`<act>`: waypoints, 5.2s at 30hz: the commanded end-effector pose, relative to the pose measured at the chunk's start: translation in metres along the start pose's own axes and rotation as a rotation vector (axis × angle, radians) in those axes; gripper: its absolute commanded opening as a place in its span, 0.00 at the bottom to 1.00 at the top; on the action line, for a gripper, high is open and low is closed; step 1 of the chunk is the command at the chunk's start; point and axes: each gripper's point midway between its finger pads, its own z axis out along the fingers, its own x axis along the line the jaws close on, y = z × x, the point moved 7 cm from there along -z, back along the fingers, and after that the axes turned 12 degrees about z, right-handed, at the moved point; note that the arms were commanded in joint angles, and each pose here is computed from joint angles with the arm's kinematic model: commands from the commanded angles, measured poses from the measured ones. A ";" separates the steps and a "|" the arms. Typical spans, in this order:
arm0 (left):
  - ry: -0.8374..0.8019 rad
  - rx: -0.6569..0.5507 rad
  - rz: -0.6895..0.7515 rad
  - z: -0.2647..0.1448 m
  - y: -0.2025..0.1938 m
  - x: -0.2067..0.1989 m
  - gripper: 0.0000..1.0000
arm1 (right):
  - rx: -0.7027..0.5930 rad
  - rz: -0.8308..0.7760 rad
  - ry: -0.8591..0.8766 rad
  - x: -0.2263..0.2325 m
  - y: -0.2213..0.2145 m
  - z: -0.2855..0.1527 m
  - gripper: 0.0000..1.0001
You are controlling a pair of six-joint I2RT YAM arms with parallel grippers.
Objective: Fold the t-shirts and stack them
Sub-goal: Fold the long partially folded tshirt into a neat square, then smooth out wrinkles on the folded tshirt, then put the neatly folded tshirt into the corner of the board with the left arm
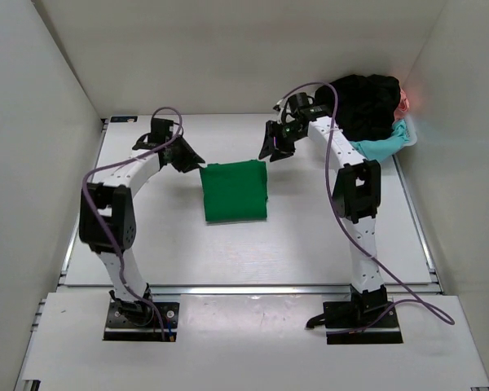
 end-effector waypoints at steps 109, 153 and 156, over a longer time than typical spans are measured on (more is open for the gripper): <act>0.389 0.456 0.658 0.149 -0.052 -0.012 0.00 | -0.662 0.026 -0.114 -0.028 -0.067 -0.191 0.38; 0.522 -0.626 0.291 0.056 0.298 0.238 0.00 | -0.502 0.075 -0.118 0.032 -0.020 -0.179 0.28; 0.531 -0.630 0.291 0.058 0.299 0.253 0.01 | -0.488 0.075 -0.108 0.037 -0.022 -0.175 0.28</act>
